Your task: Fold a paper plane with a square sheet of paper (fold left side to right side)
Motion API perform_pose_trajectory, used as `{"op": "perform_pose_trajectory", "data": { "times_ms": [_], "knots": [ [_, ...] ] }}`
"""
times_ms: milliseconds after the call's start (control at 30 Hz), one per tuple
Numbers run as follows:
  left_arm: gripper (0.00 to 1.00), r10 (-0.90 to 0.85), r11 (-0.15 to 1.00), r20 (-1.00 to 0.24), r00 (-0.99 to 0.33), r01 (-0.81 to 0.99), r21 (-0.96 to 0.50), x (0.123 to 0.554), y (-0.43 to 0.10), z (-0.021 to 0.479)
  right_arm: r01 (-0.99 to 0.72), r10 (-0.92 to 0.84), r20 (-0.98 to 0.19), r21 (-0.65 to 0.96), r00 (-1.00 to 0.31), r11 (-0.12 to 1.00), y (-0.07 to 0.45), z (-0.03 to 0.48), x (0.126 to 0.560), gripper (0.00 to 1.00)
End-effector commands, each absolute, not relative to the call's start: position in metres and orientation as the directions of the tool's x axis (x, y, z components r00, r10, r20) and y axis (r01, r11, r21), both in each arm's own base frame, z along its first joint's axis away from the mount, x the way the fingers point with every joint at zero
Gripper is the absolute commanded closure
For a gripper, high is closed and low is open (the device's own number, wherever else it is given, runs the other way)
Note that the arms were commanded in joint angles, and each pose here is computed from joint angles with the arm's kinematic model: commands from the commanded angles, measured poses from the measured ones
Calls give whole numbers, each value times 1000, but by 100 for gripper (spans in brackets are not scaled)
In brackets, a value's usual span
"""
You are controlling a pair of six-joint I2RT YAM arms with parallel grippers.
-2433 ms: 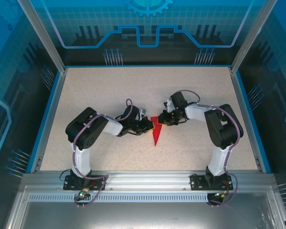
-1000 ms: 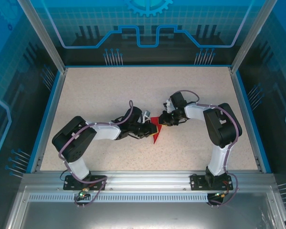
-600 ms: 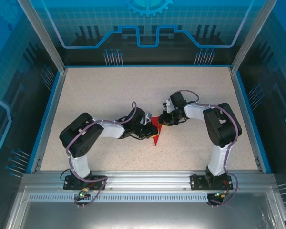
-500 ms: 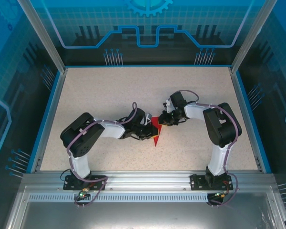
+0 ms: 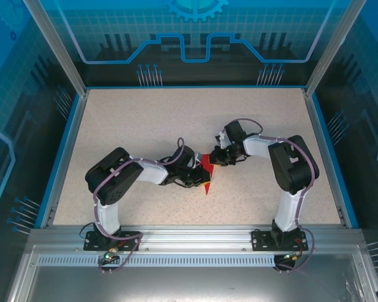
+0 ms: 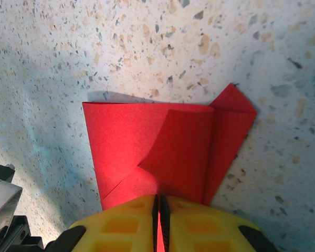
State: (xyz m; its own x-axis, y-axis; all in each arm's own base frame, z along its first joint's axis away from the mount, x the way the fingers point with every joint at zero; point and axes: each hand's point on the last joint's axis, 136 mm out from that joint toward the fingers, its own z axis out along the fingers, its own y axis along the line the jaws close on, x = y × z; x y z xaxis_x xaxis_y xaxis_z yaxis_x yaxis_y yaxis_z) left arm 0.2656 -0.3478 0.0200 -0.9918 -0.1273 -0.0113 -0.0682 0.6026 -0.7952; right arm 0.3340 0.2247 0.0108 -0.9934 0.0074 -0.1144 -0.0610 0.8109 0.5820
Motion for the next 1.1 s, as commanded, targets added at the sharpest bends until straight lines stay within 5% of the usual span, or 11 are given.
{"op": "perform_pose_trajectory", "data": {
  "times_ms": [0,533,1067],
  "knots": [
    [86,-98,623,54,-994,-104,-775,249,-352,7,-15,-15,-5,514,-1000,858,214,-18,309,86],
    [93,-115,725,98,-989,-151,-672,228,-332,-21,-171,-41,-212,645,-977,744,231,55,323,88],
    [95,-116,731,106,-988,-158,-664,228,-332,-24,-150,-87,-127,662,-988,734,247,31,287,88]
  ]
}}
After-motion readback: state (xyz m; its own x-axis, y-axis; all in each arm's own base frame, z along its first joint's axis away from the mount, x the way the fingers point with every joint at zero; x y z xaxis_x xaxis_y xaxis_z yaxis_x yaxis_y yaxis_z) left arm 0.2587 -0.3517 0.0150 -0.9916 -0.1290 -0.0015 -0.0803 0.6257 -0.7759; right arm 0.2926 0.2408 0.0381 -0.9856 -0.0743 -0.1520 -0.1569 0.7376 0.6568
